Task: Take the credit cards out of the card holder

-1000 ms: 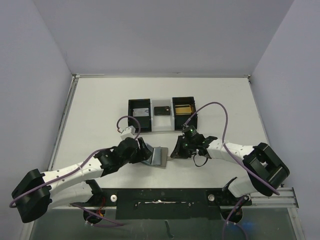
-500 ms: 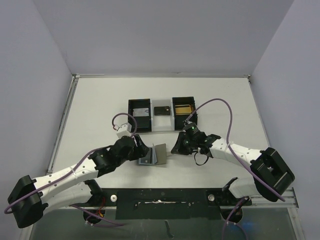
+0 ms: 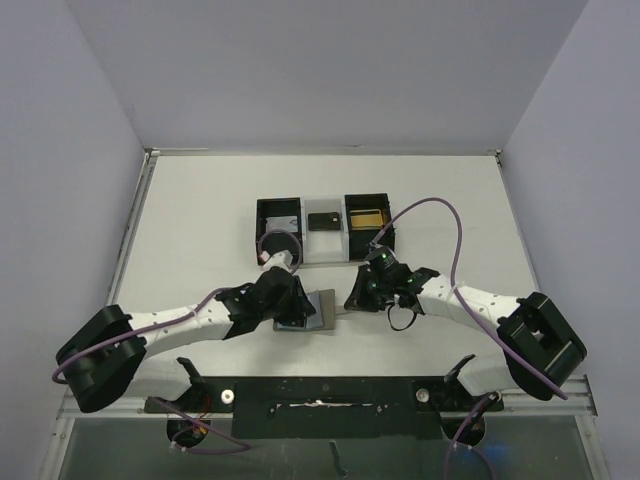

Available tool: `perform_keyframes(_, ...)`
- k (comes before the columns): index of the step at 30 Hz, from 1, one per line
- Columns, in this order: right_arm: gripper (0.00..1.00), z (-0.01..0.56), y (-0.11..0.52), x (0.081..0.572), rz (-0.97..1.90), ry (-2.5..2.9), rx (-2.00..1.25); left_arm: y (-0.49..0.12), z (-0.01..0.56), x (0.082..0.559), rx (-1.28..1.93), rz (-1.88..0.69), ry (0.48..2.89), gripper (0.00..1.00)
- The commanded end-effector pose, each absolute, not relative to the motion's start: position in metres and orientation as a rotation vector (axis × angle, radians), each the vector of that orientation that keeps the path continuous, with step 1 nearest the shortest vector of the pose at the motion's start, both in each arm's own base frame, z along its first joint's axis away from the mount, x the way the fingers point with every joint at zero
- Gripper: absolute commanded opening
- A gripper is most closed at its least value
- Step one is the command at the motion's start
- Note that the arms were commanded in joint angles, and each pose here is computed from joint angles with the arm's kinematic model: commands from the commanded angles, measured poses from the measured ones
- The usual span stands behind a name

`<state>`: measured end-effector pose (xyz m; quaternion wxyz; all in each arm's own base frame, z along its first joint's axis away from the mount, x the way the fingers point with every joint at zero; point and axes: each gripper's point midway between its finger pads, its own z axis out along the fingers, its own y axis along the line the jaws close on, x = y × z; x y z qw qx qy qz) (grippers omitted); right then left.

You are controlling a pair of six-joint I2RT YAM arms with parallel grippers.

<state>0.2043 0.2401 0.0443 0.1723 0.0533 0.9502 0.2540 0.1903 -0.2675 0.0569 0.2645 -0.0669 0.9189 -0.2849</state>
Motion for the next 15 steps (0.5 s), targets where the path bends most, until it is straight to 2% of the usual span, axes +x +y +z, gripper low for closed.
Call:
perform_keyframes(1,0.07,0.064,0.248,0.218,0.745,2.627,0.122,-0.313,0.091,0.206,-0.114,-1.010,2.392,0.29)
perform_keyframes(7,0.12,0.080,0.241,0.225,0.719,2.573,0.157,-0.324,0.069,0.196,-0.067,-1.041,2.476,0.24)
perform_keyframes(9,0.17,0.086,0.239,0.226,0.713,2.565,0.160,-0.322,0.061,0.192,-0.070,-1.046,2.498,0.23)
perform_keyframes(12,0.33,0.101,0.241,0.228,0.731,2.539,0.123,-0.319,0.054,0.187,-0.084,-1.052,2.513,0.22)
perform_keyframes(15,0.40,0.127,0.256,0.230,0.848,2.470,0.046,-0.315,0.052,0.184,-0.095,-1.055,2.512,0.22)
